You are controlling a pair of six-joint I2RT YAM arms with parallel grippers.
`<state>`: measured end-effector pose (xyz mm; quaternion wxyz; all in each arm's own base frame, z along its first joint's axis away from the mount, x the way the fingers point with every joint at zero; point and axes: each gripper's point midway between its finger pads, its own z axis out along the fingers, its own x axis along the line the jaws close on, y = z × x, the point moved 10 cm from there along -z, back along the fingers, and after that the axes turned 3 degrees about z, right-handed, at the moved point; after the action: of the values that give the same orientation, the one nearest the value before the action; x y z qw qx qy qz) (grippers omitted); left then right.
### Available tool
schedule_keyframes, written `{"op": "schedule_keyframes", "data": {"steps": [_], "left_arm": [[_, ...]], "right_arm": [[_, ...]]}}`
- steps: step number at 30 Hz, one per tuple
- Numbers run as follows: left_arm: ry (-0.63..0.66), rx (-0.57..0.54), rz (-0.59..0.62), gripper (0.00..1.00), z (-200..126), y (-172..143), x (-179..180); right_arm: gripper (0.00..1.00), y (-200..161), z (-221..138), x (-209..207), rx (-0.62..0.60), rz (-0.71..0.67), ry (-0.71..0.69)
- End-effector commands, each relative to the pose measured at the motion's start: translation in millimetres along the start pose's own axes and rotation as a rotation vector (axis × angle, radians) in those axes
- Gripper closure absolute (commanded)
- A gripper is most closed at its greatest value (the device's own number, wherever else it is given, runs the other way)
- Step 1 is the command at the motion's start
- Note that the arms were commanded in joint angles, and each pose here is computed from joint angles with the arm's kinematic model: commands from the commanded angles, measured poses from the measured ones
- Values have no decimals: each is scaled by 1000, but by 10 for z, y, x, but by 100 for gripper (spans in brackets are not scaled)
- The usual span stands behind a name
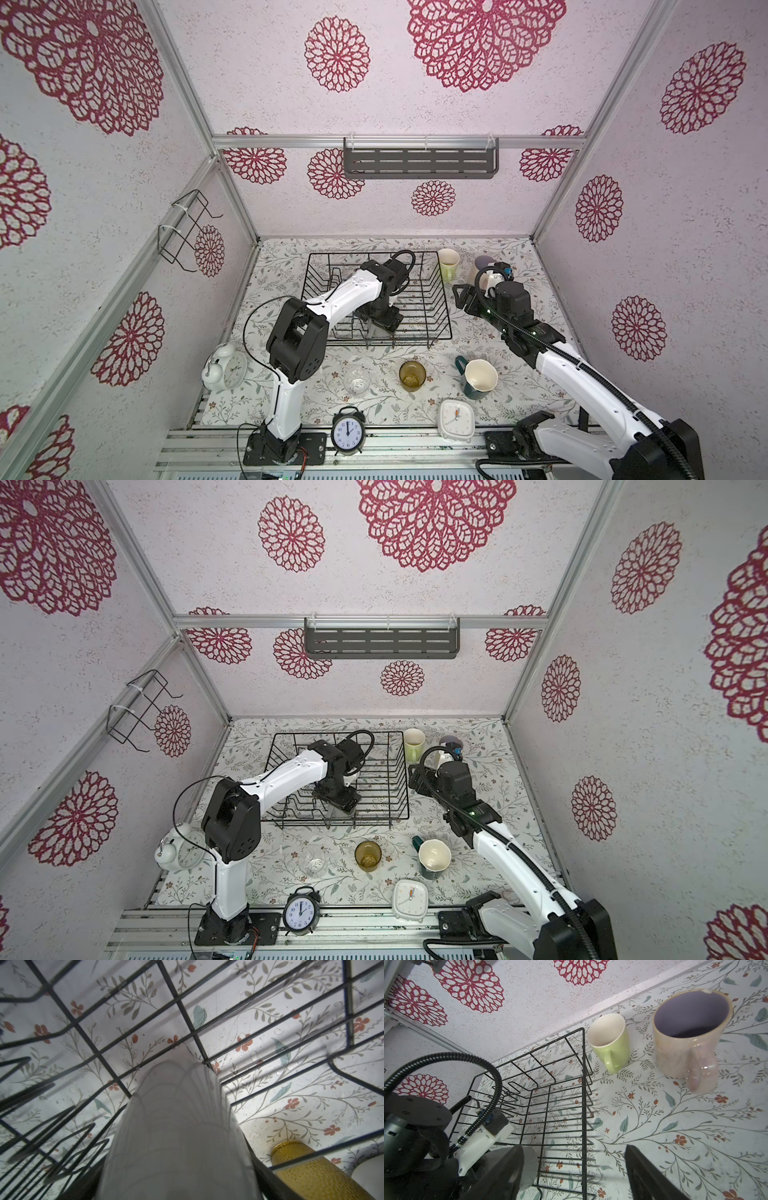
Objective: Load cups into a dish rack
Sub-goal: Place the cup upside down at the dish rack.
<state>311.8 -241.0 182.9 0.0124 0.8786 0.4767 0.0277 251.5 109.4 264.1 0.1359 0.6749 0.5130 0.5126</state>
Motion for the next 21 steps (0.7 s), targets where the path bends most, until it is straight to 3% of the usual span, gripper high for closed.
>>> {"op": "schedule_keyframes", "data": {"steps": [1,7,14,21], "left_arm": [[-3,-84,3,9,-268,27,-19],[-22,-170,-2,9,-589,-36,-42],[19,-235,-37,8,-896,-156,4],[-19,-406,-87,8,-1338,-391,8]], "right_arm": [[20,77,-50,20,-34,-10,0],[20,105,-22,-48,-34,8,-97],[20,125,141,-45,8,-36,-83],[22,59,430,-121,108,-43,-92]]}}
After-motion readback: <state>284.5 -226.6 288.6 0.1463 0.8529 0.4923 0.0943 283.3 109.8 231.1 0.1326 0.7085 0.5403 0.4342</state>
